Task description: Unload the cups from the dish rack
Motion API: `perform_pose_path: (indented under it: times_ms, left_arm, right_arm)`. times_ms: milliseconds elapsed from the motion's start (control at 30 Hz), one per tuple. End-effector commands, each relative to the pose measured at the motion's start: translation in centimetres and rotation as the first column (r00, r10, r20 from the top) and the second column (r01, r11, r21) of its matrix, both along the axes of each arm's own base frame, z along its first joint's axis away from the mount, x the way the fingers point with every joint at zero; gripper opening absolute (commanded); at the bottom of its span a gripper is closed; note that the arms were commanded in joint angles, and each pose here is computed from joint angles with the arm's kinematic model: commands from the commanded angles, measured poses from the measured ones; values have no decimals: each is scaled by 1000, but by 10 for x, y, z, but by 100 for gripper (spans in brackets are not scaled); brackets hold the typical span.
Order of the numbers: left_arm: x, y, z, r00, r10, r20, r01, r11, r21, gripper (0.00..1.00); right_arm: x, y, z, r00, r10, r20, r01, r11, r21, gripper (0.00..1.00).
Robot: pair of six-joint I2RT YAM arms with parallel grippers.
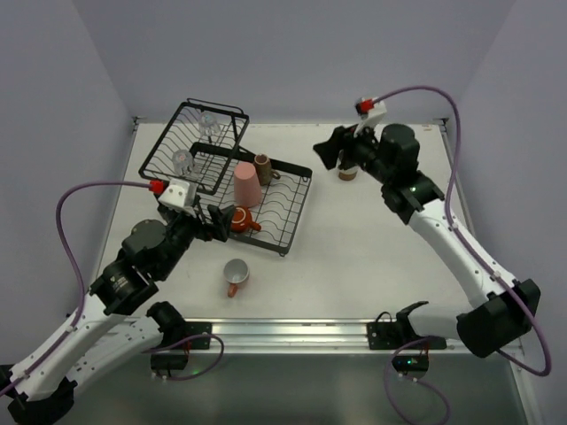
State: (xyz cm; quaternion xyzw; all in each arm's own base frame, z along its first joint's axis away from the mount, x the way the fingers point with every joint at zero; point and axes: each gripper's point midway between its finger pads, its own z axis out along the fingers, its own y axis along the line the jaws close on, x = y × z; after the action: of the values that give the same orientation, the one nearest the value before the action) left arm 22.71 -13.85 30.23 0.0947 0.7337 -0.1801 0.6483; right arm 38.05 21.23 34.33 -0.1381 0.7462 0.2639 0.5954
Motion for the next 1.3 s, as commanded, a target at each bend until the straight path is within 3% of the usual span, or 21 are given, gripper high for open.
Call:
perform_pose_path:
  times_ms: [0, 100, 467, 733, 1267]
  left_arm:
    - [0, -2, 17, 1000, -5, 28, 7, 999, -47, 100]
    - [1, 2, 19, 999, 17, 36, -16, 999, -47, 100]
    - [4, 11, -2, 998, 60, 19, -60, 998, -13, 100]
    - [2, -3, -2, 1000, -6, 13, 7, 1000, -22, 100]
    - [5, -6, -12, 1000, -12, -7, 12, 1000, 5, 100]
  right_arm:
    - [-53, 71, -59, 948, 316, -47, -313, 948, 59, 61]
    - [-88, 105, -88, 899, 429, -87, -428, 903, 35, 54]
    - [-101, 135, -154, 879, 429, -209, -447, 894, -42, 55]
    - [-82, 150, -180, 887, 386, -252, -424, 898, -115, 52]
    - [-68, 191, -237, 868, 381, -318, -458, 862, -219, 52]
